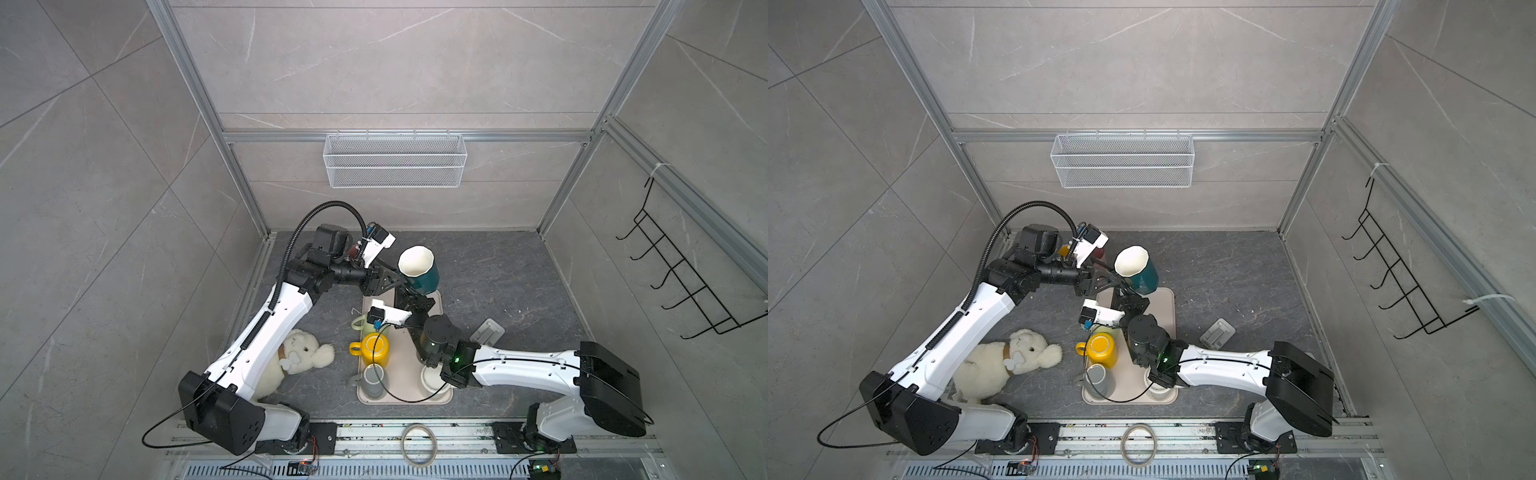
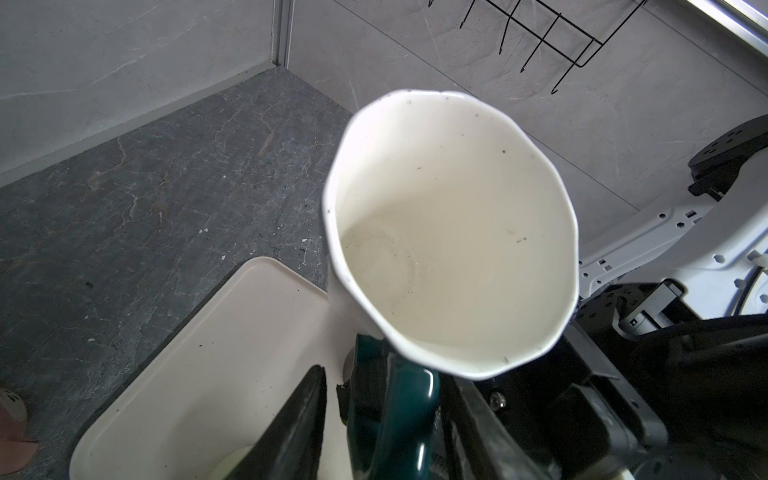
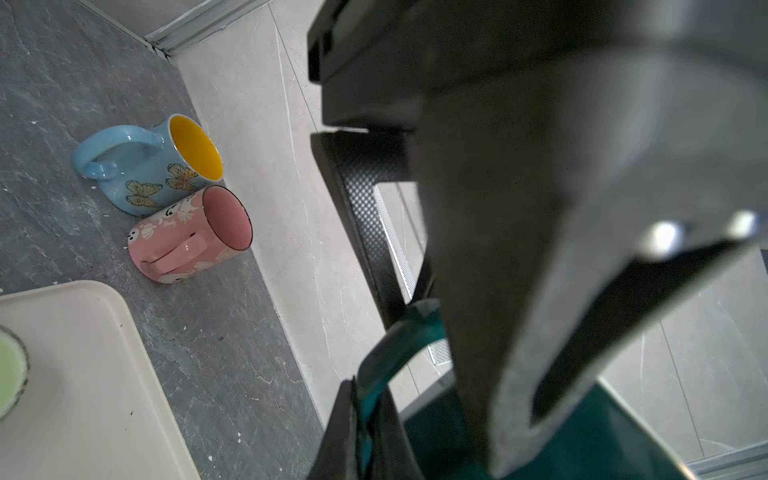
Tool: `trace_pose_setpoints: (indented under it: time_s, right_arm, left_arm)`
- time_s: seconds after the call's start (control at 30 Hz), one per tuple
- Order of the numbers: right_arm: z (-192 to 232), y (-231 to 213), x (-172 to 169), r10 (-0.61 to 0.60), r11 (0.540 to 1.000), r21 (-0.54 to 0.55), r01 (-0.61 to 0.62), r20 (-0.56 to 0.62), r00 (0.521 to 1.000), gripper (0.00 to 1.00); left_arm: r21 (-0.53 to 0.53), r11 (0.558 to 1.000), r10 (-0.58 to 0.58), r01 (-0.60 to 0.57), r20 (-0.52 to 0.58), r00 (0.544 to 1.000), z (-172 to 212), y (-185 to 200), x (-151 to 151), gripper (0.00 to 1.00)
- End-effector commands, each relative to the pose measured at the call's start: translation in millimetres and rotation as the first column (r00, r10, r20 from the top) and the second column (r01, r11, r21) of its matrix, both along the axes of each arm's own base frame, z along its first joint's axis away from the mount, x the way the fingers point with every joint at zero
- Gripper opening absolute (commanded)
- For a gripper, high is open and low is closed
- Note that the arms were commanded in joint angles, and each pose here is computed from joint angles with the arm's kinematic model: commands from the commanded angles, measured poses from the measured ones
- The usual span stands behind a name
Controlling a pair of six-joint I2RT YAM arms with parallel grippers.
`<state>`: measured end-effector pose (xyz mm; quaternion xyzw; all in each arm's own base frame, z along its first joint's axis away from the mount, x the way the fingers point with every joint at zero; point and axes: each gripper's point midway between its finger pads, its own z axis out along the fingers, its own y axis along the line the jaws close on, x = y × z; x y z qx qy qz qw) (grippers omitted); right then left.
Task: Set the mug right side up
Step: 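Grip the dark green mug's handle with the left gripper while the right holds, then carry the dark green mug beyond the tray with the left gripper while the right withdraws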
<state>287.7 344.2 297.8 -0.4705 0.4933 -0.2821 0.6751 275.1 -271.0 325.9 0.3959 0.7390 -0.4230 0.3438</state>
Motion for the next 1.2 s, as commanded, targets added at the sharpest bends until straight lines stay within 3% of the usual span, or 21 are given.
trace_pose_setpoints:
  time_s: [0.0, 0.33, 0.53, 0.9, 1.17]
  right_arm:
    - [41.3, 3.9, -3.6, 0.012, 0.991, 0.134, -0.021, 0.069, 0.998, 0.00]
    - [37.5, 10.5, -1.6, 0.023, 0.988, 0.148, -0.031, 0.058, 0.998, 0.00]
    - [33.7, 10.9, -0.4, 0.022, 0.984, 0.178, -0.028, 0.037, 0.999, 0.00]
    - [22.8, 0.8, 4.9, -0.044, 0.978, 0.206, 0.044, -0.001, 0.999, 0.00]
    - [13.2, -15.5, 4.9, -0.090, 0.960, 0.260, 0.100, -0.051, 0.995, 0.28]
  left_arm:
    - [-0.037, 0.999, -0.011, 0.012, 0.022, 1.000, 16.0, -3.0, 1.7, 0.43]
    - [-0.024, 1.000, -0.010, 0.011, 0.006, 1.000, 9.4, -3.4, 3.4, 0.25]
    - [-0.030, 0.999, -0.027, 0.028, 0.003, 1.000, 6.6, -4.4, 1.1, 0.00]
    - [-0.032, 0.999, 0.022, -0.021, 0.004, 1.000, 4.4, -3.5, 9.4, 0.00]
    - [-0.011, 0.995, 0.104, -0.104, -0.011, 0.995, -5.2, 1.9, 27.8, 0.00]
